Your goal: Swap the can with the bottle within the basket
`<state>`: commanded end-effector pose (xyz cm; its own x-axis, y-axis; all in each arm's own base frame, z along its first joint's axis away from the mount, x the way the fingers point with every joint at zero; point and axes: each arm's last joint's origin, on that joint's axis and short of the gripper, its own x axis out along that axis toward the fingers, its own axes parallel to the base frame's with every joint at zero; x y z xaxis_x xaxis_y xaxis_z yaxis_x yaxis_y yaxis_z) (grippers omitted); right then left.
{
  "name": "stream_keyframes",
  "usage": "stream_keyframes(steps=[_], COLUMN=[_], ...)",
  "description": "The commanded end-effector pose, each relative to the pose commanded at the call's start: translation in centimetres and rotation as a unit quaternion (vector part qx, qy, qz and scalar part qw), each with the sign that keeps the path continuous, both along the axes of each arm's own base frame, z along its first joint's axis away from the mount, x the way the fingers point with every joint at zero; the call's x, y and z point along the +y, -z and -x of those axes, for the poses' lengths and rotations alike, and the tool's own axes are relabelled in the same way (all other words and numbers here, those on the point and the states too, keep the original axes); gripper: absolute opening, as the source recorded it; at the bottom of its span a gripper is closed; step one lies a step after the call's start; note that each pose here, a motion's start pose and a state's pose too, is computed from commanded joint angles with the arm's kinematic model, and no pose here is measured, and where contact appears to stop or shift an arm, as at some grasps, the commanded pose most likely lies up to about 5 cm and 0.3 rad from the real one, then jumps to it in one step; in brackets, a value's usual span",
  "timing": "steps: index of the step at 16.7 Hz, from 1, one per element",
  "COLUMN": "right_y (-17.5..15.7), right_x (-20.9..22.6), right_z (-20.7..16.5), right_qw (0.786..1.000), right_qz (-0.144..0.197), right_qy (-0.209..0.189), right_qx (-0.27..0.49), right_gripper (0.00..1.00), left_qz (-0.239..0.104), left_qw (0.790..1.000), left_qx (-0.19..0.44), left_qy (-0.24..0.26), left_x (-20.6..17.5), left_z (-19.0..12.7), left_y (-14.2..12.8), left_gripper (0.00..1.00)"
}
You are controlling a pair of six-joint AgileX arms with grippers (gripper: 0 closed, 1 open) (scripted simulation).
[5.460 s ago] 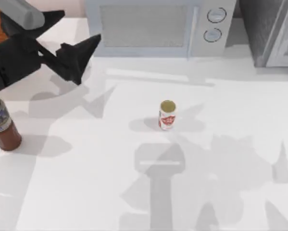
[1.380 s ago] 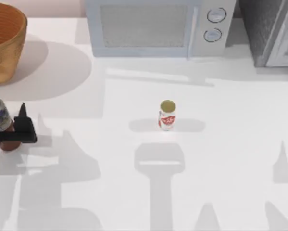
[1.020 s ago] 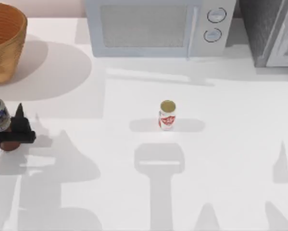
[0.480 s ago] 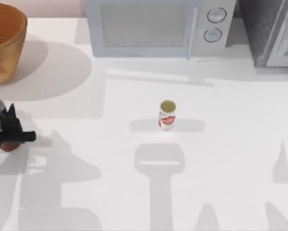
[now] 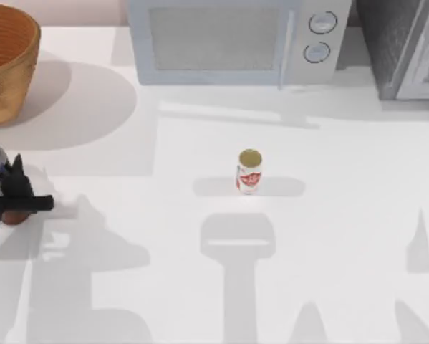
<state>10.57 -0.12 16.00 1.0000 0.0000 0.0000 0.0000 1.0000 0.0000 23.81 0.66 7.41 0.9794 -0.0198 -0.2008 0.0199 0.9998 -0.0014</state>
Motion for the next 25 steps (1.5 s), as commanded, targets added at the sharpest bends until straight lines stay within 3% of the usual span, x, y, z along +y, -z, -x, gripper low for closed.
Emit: stream_keyframes(steps=[3,7,11,15,19,25], right_y=[0.0,0.0,0.0,0.0,0.0,0.0], right_x=[0.0,0.0,0.0,0.0,0.0,0.0], right_z=[0.0,0.0,0.0,0.0,0.0,0.0], right_qw=[1.0,1.0,1.0,1.0,1.0,1.0], right_qz=[0.0,0.0,0.0,0.0,0.0,0.0], right_qy=[0.0,0.0,0.0,0.0,0.0,0.0], right_qx=[0.0,0.0,0.0,0.0,0.0,0.0], right_gripper=[1.0,1.0,1.0,1.0,1.0,1.0], left_qz=[0.001,0.016,0.036,0.05,0.051,0.02], left_qw=[1.0,0.998,0.992,0.988,0.99,0.999], left_qx=[-0.002,-0.024,-0.036,-0.027,-0.007,0.006], left_qy=[0.005,0.054,0.114,0.144,0.13,0.045], left_x=[-0.1,-1.6,-3.4,-3.6,-1.3,6.1], left_z=[-0.2,-2.8,-6.7,-10.3,-13.1,-14.9], left_y=[-0.1,-2.1,-5.9,-10.8,-16.1,-22.6], left_gripper=[0.0,0.0,0.0,0.0,0.0,0.0])
